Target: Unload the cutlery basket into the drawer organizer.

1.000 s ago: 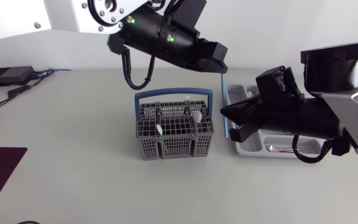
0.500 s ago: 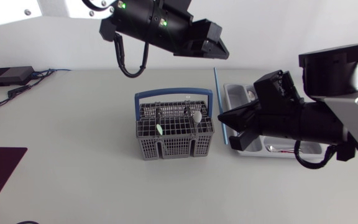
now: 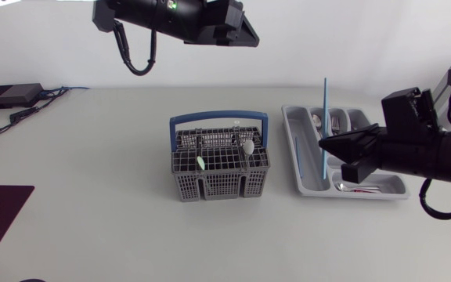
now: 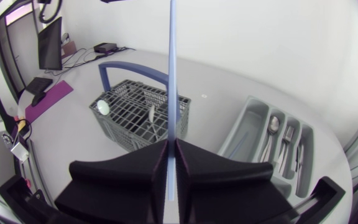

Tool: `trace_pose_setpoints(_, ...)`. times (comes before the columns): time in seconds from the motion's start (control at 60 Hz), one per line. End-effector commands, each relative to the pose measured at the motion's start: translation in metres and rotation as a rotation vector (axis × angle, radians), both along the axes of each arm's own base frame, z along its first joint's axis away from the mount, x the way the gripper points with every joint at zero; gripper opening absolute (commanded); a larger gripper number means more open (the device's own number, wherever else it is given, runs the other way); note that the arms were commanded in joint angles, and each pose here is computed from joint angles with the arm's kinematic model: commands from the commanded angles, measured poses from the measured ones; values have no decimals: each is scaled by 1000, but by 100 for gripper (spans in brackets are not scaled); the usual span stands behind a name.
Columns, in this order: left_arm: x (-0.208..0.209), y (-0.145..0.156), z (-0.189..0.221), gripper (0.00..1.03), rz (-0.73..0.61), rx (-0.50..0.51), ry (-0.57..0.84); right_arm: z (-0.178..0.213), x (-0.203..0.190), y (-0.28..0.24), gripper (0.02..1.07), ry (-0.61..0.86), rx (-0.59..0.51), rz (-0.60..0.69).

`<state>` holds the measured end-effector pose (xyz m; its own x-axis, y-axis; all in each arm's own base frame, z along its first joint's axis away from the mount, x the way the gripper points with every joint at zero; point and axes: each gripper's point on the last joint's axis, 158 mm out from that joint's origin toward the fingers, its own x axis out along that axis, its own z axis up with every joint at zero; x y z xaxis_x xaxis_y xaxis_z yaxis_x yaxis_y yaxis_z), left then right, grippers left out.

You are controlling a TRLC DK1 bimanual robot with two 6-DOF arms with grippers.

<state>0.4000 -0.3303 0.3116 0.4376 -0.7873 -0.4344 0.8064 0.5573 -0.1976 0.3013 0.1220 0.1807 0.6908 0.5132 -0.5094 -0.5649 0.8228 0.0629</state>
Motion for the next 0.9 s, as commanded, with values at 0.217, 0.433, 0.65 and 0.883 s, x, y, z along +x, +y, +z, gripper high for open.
trace_pose_setpoints(0.217, -34, 29, -32, 98, 0, 249, -157, -58, 54, -48, 8, 199, 4, -131)
trace_pose_setpoints(0.433, -47, 61, -72, 98, 35, 411, -205, -81, 95, -57, 8, 290, 5, -197)
trace_pose_setpoints(0.65, -56, 79, -97, 98, -15, 518, -290, -114, 127, -65, 8, 400, -9, -257)
trace_pose_setpoints(0.883, -56, 91, -112, 98, -108, 619, -446, -153, 136, -67, 8, 513, -29, -284)
